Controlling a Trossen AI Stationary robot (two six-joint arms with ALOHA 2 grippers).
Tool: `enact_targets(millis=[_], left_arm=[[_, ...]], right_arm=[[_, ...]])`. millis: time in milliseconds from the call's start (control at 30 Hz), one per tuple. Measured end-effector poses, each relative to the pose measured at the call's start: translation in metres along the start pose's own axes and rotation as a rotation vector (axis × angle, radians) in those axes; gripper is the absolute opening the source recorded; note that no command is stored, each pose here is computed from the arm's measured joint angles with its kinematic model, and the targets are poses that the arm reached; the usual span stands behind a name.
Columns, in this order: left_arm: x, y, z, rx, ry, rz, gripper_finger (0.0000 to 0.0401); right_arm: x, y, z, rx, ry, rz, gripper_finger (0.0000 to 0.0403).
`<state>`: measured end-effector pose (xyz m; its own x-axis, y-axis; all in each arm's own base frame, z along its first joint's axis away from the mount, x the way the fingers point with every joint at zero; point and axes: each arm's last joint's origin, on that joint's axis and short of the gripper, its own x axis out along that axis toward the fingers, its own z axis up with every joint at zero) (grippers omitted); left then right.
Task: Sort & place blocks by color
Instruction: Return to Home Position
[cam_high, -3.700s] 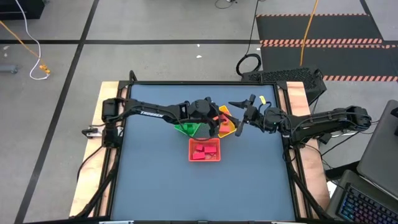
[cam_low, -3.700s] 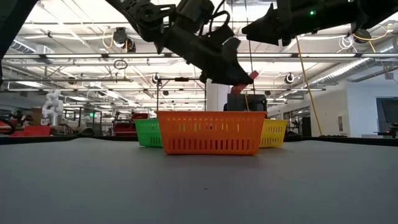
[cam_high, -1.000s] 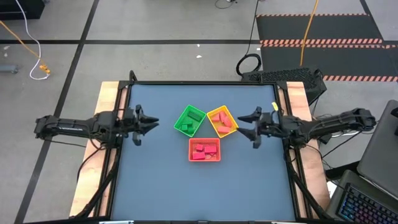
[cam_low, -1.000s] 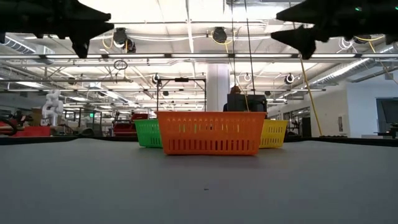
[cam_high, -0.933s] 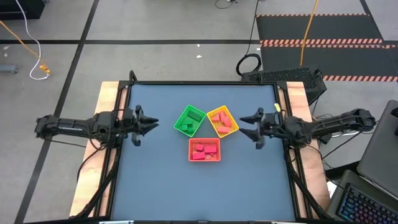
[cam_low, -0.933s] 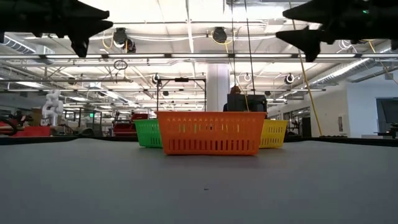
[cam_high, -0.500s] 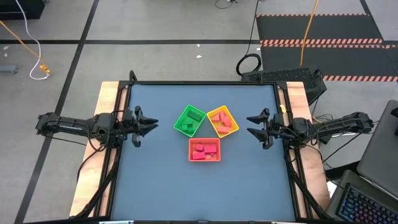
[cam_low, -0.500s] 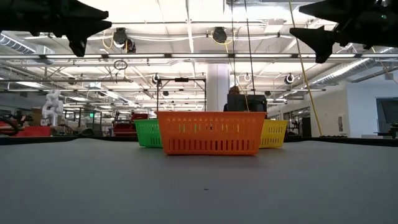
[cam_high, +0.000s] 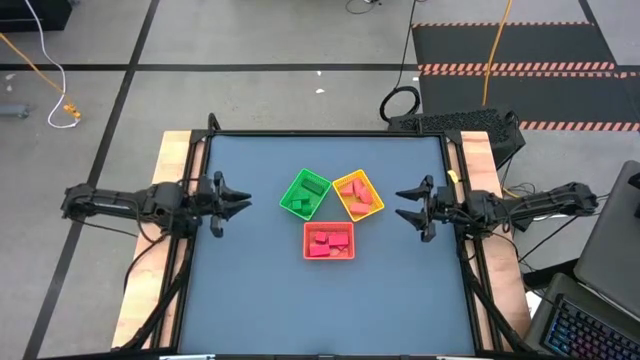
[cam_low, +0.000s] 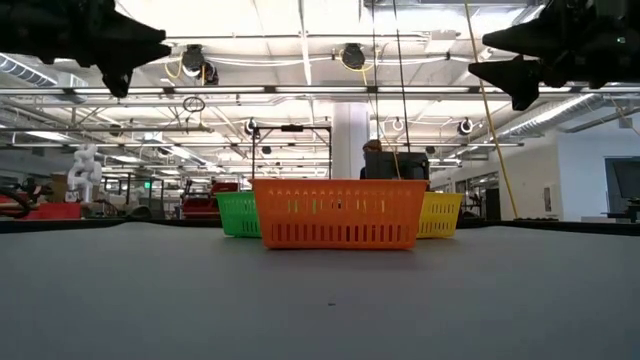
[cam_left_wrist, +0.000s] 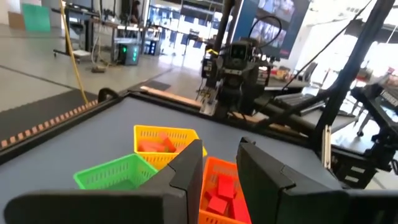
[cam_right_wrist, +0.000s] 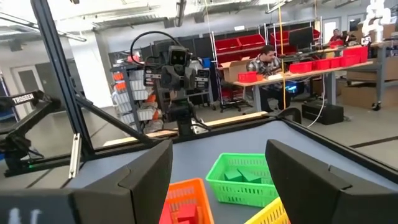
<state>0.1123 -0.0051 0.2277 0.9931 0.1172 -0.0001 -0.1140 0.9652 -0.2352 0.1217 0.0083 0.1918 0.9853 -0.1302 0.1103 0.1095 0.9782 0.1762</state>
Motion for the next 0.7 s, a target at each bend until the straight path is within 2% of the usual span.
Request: enact_targets(millis=[167, 433, 600, 700], left_arm=[[-0.013, 0.002, -0.002, 0.006, 0.012, -0.011, 0.0097], [-0.024, 0.004, -0.019, 0.098, -0.188, -0.132, 0.0097], [-0.020, 0.004, -0.034, 0.118, -0.256, -0.185, 0.0097], [-0.019, 0.004, -0.036, 0.101, -0.238, -0.192, 0.0097]], right_arm=[[-0.003, -0.001, -0.003, -0.010, 0.040, -0.006, 0.0254], [-0.005, -0.002, -0.003, -0.008, 0.043, -0.007, 0.0254], [-0.005, -0.002, -0.002, -0.013, 0.032, -0.011, 0.0254], [-0.005, -0.003, -0.002, -0.017, 0.029, -0.020, 0.0254]])
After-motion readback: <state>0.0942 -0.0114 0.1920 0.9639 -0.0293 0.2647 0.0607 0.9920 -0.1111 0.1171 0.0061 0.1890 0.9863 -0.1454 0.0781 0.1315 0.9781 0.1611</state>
